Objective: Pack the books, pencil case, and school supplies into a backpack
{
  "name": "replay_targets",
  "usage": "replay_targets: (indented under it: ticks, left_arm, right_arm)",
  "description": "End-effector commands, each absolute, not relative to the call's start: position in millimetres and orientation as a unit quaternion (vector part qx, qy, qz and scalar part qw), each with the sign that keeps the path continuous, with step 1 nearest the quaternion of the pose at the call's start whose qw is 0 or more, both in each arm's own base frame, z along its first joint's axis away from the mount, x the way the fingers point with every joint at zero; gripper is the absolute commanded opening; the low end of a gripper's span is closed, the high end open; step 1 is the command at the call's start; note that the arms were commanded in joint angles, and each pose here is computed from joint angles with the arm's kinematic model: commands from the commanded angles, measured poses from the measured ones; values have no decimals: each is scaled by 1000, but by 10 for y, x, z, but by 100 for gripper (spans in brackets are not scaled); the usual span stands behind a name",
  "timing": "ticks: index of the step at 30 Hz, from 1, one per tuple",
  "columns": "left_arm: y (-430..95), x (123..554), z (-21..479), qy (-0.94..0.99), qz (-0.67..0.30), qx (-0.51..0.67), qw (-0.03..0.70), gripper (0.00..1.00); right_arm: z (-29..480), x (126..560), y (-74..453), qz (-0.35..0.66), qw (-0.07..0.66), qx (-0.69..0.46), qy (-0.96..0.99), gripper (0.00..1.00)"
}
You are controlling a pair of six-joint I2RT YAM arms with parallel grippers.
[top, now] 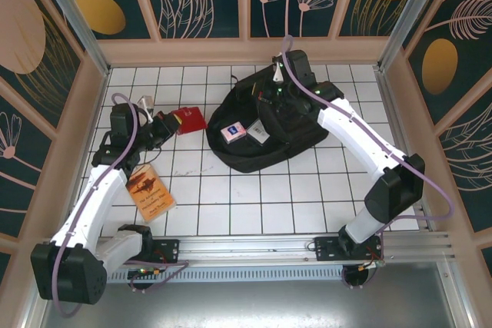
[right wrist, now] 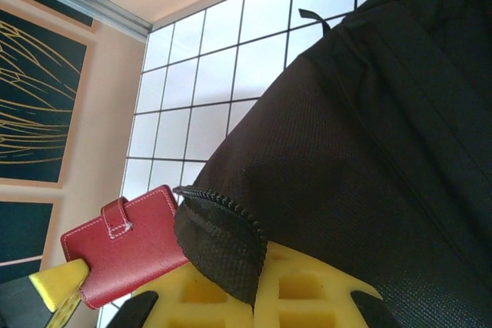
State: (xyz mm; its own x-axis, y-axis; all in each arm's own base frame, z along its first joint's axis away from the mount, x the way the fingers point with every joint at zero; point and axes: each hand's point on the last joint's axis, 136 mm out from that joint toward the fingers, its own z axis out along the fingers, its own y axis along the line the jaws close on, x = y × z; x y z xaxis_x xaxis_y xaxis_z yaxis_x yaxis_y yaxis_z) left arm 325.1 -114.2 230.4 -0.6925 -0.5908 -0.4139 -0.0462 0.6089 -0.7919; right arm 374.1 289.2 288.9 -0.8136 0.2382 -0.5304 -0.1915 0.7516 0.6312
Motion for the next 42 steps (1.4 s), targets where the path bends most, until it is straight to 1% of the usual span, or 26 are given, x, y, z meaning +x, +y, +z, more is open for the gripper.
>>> replay_targets:
  ticks: [1, 4, 6, 9, 15, 19, 23, 28, 29, 31, 34, 35, 38, 40, 42]
  left_arm:
    - [-1326, 3308, 2547, 802, -459, -165, 344, 0]
    - [-1497, 3332, 2607, 788, -492, -151, 339, 0]
    - [-1674, 3344, 2560, 791, -498, -138, 328, 0]
    - [-1936, 3378, 2418, 793, -508, -131, 309, 0]
    - [-2169, 3544, 2049, 791, -517, -161, 283, 0]
    - [-2390, 3711, 1999, 769, -551, -162, 282, 0]
    - [-2742, 3939, 1941, 753, -582, -148, 270, 0]
    - [-3055, 4229, 1638, 745, -599, -160, 246, 0]
    - [-3142, 4247, 1547, 747, -601, -160, 235, 0]
    - [-3349, 4313, 1607, 735, -620, -145, 232, 0]
    - [-3625, 4321, 1541, 736, -631, -130, 209, 0]
    - [-3673, 4321, 1495, 740, -629, -130, 201, 1]
    - [-3610, 4326, 1370, 760, -600, -145, 202, 31]
    - [-3550, 4329, 1319, 783, -567, -145, 211, 45]
    - [-3511, 4308, 1334, 793, -552, -142, 216, 50]
  right_arm:
    - [3164, 3773, 3021, 387, 319, 3, 865, 0]
    - [3187, 3779, 3090, 405, 311, 4, 859, 0]
    - [3225, 3784, 3124, 415, 310, 8, 855, 0]
    - [3286, 3802, 3160, 424, 313, 15, 850, 0]
    - [3429, 3873, 3216, 437, 313, 35, 842, 0]
    - [3516, 3870, 3297, 464, 306, 39, 830, 0]
    - [3524, 3855, 3414, 483, 293, 42, 824, 0]
    - [3546, 3800, 3593, 503, 277, 32, 818, 0]
    - [3546, 3798, 3619, 503, 275, 30, 818, 0]
    - [3536, 3792, 3662, 503, 272, 28, 820, 0]
    - [3518, 3803, 3668, 501, 272, 29, 821, 0]
    - [3515, 3808, 3659, 498, 273, 29, 823, 0]
    - [3492, 3830, 3613, 488, 278, 32, 827, 0]
    - [3475, 3838, 3595, 485, 279, 32, 828, 0]
    - [3473, 3852, 3566, 480, 285, 33, 829, 0]
